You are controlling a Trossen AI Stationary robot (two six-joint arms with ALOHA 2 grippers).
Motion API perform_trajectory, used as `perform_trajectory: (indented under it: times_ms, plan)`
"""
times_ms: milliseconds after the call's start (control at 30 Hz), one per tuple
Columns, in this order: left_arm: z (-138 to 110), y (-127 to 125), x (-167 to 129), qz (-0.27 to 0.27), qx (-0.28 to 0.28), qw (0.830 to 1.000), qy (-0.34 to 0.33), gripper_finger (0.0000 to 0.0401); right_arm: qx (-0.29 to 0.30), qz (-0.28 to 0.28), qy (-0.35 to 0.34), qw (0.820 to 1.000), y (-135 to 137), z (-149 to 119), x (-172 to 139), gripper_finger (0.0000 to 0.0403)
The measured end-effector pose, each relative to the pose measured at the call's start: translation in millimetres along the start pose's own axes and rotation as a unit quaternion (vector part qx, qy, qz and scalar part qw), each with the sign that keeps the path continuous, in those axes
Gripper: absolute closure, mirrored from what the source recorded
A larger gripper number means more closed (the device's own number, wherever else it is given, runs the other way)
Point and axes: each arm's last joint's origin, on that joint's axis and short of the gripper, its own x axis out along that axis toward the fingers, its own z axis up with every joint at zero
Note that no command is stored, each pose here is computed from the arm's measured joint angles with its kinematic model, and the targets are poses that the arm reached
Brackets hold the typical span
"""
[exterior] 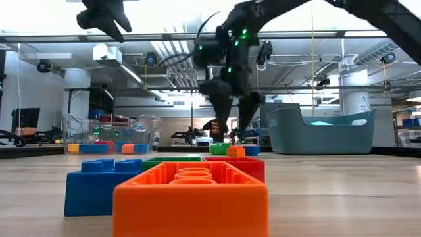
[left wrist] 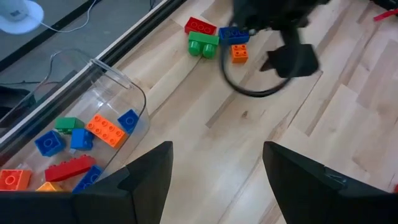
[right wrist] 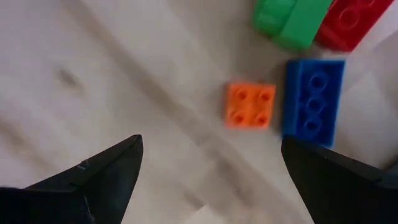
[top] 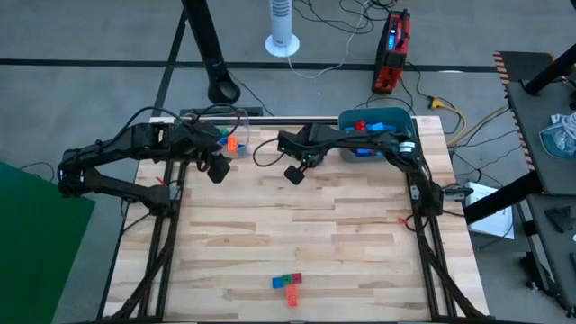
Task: Sort blocks by size
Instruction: Put the small orange game piece into the transparent bin
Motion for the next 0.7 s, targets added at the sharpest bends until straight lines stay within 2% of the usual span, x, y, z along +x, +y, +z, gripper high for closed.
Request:
perform_trajectory:
  times_ms: [100, 333, 700]
  plan:
    - [0.1, 0.3, -0.1, 0.005, 0.000, 1.000, -0.002, 0.0165, -0.018, -0.024, -0.004, 1.000, -7.3, 9.2, 9.7, 0.0030]
    - [0.8, 1.8, 0.0, 0.029, 0.000, 0.999, -0.013, 0.0165, -0.037, -0.038, 0.010, 0.999, -15.6, 19.0, 31.2, 0.0030]
    - [1.4, 2.8, 0.1, 0.048, -0.001, 0.999, -0.022, 0.0165, -0.043, -0.032, 0.003, 0.999, -12.0, 19.5, 33.0, 0.0030]
